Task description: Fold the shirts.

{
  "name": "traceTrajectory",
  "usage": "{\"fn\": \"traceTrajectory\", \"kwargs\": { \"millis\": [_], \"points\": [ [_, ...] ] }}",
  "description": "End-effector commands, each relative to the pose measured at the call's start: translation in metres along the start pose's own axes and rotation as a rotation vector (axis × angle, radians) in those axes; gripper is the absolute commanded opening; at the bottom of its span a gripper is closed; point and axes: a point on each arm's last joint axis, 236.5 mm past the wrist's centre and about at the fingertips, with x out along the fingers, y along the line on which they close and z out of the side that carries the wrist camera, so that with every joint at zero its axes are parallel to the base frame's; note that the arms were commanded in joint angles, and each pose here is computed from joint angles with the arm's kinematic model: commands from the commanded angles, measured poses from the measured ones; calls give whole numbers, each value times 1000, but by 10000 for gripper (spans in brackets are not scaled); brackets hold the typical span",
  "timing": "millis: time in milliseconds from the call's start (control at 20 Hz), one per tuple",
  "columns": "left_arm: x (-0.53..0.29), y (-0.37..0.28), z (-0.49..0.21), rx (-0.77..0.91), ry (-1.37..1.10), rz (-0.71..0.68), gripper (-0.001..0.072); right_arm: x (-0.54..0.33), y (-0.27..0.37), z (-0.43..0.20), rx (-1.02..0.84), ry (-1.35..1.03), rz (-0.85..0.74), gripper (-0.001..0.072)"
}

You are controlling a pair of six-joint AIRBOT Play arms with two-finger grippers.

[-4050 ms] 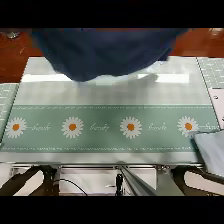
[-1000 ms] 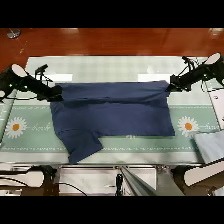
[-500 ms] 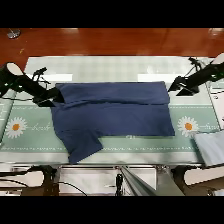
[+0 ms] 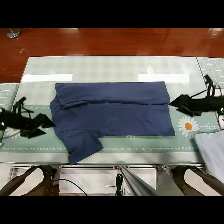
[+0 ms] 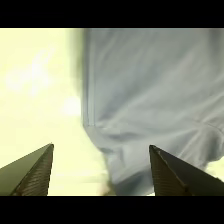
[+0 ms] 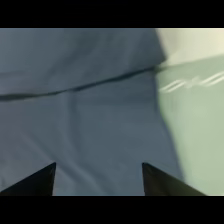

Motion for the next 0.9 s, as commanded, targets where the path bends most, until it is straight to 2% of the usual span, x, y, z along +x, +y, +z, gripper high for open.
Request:
{"fn": "traceTrajectory", "kwargs": {
  "millis": [0, 150, 400, 550, 700, 750, 800, 850],
  "points": [
    [24, -7, -22, -97, -44, -129, 706, 8, 18, -29, 34, -37, 118, 621],
    [38, -23, -34, -94, -20, -211, 706, 8, 20, -34, 35, -25, 128, 621],
    [56, -28, -53, -56, 29, -211, 706, 8, 24, -31, 46, -33, 147, 621],
    [62, -54, -54, -9, 6, -295, 706, 6, 27, -25, 61, -58, 161, 621],
    [73, -64, -64, 60, 32, -291, 701, -17, -3, -1, 141, -138, 109, 621],
    [74, -65, -66, 69, 41, -290, 590, -28, -28, -1, 165, -137, 41, 621],
    [74, -65, -67, 70, 43, -292, 208, -36, -54, -12, 188, -98, -41, 621],
    [73, -65, -67, 79, 40, -294, 26, -42, -83, -34, 225, -29, -132, 621]
  ]
}}
